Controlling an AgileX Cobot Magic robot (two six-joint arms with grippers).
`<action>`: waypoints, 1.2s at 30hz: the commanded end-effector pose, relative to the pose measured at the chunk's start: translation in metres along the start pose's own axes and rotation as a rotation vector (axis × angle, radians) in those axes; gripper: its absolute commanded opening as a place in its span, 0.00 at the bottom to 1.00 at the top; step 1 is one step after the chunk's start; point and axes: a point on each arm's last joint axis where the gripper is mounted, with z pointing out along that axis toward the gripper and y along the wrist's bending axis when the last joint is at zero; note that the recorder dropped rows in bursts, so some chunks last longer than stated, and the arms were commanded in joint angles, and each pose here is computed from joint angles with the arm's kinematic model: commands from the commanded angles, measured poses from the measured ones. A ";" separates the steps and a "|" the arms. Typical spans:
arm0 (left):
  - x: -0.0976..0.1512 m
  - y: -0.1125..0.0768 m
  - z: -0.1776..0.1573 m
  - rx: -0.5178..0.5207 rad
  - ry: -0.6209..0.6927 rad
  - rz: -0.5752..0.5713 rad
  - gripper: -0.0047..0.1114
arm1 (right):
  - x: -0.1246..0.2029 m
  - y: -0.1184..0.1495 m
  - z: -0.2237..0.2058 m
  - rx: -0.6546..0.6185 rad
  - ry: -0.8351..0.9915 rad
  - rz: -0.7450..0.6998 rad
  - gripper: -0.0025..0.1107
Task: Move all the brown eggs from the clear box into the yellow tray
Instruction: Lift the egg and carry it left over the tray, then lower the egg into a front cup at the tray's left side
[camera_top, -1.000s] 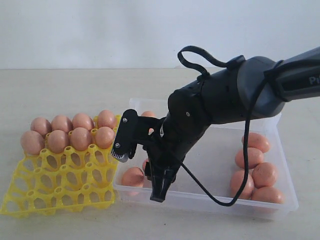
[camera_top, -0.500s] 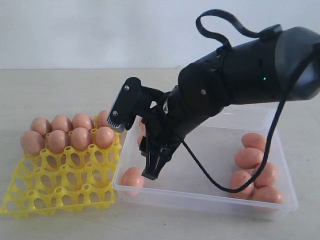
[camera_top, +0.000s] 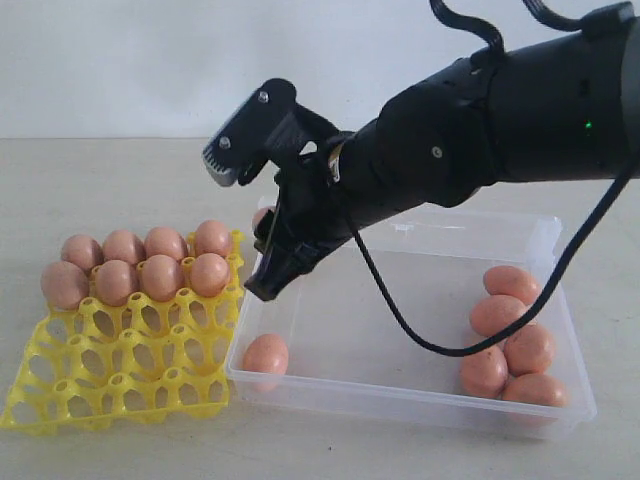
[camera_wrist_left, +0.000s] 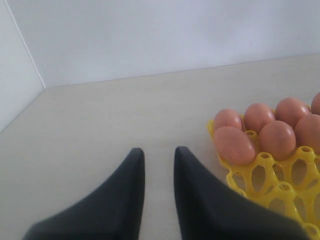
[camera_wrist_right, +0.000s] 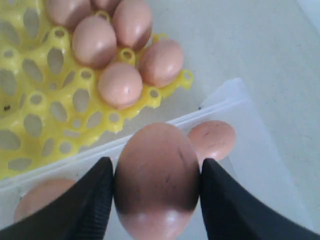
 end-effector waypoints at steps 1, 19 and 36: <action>0.001 0.000 0.000 -0.001 0.000 -0.004 0.23 | -0.013 -0.005 -0.011 0.043 -0.128 0.060 0.02; 0.001 0.000 0.000 -0.001 0.000 -0.004 0.23 | -0.054 0.082 0.025 -0.129 -0.583 0.264 0.02; 0.001 0.000 0.000 -0.001 0.000 -0.004 0.23 | -0.047 0.125 0.071 -0.230 -0.567 0.195 0.02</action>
